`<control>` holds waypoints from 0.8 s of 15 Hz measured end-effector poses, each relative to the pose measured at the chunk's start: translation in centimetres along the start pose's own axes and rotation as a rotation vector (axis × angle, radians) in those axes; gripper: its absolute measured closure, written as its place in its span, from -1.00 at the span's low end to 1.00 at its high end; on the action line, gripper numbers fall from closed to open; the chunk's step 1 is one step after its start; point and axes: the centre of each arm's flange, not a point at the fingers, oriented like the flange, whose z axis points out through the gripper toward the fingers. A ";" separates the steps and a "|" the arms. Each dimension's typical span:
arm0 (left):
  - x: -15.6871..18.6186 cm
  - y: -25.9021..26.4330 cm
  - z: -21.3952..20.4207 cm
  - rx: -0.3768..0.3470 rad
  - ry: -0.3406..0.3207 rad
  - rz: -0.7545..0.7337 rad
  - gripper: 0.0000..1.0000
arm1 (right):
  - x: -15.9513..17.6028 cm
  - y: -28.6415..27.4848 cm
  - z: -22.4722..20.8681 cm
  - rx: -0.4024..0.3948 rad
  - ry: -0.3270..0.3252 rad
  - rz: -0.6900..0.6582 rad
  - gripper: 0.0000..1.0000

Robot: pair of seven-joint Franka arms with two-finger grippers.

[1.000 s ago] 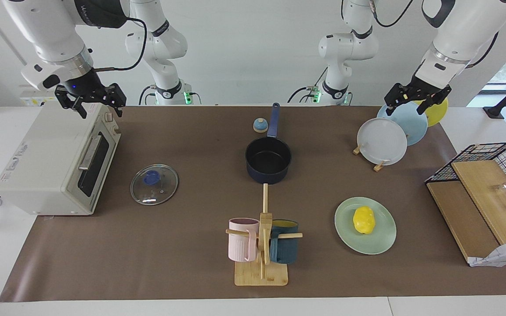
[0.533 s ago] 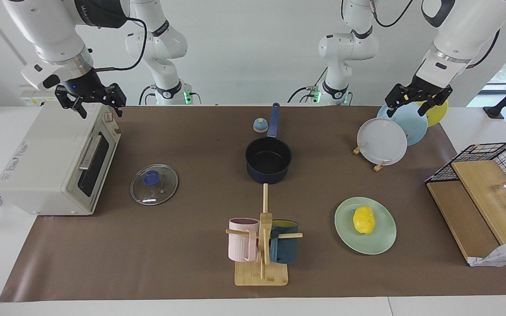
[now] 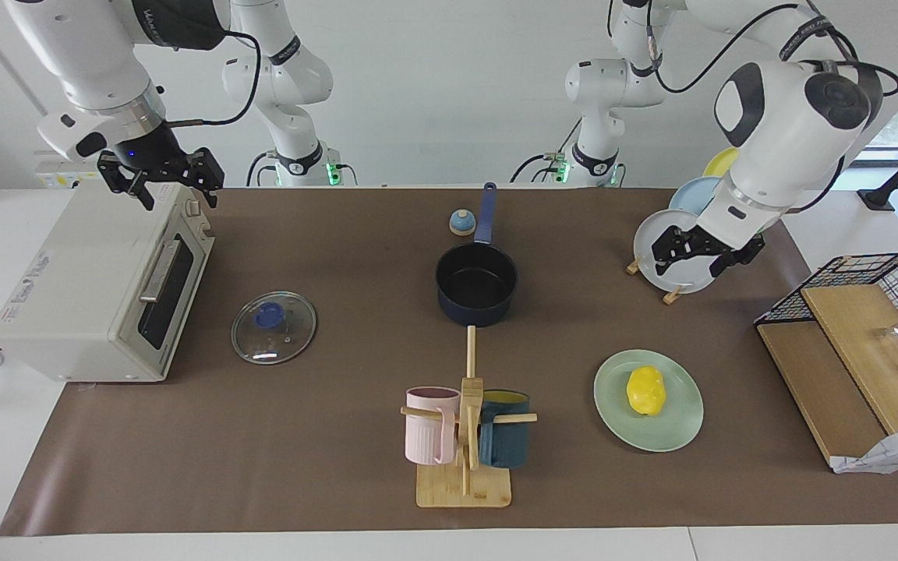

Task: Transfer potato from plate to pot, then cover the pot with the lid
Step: 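Reach the left gripper down to the yellow potato on the plate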

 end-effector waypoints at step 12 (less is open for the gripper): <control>8.5 -1.3 14.5 0.042 0.084 0.089 -1.00 | 0.0 0.0 0.0 0.000 0.000 0.000 -1.00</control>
